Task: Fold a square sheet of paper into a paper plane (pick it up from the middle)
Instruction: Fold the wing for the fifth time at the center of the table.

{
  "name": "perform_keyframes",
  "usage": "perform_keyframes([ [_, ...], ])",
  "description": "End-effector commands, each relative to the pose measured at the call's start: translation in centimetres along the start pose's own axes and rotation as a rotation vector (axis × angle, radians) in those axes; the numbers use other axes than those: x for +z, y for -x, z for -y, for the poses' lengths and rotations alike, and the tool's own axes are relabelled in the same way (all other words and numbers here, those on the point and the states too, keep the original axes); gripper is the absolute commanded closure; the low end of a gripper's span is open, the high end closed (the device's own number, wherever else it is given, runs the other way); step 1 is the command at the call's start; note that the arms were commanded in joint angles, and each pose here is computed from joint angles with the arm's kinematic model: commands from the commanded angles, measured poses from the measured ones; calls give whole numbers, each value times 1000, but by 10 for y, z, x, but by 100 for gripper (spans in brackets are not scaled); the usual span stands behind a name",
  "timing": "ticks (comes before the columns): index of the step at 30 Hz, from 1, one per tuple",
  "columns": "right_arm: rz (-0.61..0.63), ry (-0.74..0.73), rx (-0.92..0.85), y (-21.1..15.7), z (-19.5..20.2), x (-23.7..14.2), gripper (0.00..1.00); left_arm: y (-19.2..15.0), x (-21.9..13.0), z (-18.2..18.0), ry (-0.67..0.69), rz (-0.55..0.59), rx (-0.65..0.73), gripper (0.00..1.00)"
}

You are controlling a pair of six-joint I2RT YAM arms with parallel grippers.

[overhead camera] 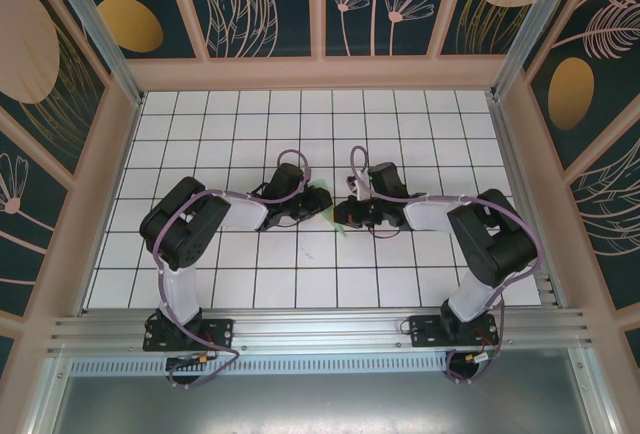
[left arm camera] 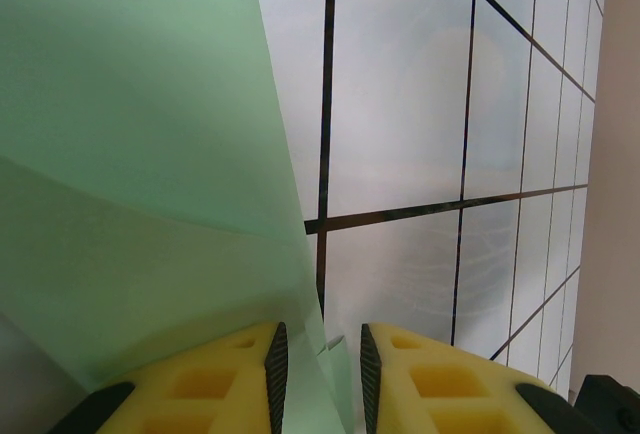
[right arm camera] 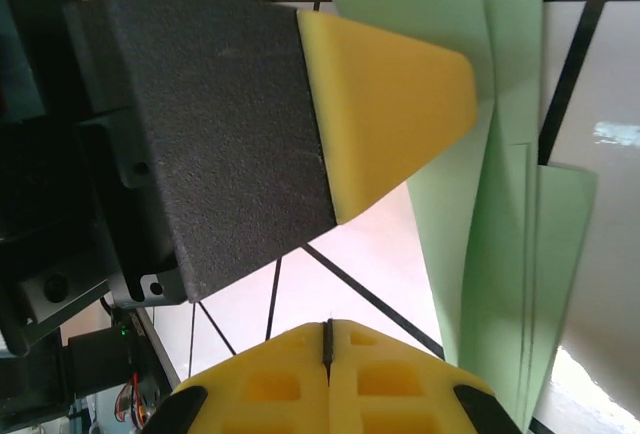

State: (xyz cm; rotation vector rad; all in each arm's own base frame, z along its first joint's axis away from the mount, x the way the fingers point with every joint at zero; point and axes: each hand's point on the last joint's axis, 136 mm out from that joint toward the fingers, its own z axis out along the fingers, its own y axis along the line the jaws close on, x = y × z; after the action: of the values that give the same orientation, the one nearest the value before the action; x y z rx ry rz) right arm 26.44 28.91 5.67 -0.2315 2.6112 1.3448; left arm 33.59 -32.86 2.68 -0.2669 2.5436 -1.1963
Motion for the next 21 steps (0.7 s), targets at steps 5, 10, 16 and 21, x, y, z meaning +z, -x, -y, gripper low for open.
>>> perform_keyframes([
  [5, -62, -113, 9, -12, 25, 11, 95, -8, 6, -22, 66, -34, -5, 71],
  [10, -86, -147, 32, -23, 42, 13, 96, -10, 7, -24, 71, -38, -2, 71],
  [16, -74, -153, 91, -27, 63, 5, 95, -11, 8, -28, 82, -41, -2, 71],
  [21, -91, -152, 140, -36, 73, 3, 95, -11, 9, -30, 88, -42, -5, 71],
])
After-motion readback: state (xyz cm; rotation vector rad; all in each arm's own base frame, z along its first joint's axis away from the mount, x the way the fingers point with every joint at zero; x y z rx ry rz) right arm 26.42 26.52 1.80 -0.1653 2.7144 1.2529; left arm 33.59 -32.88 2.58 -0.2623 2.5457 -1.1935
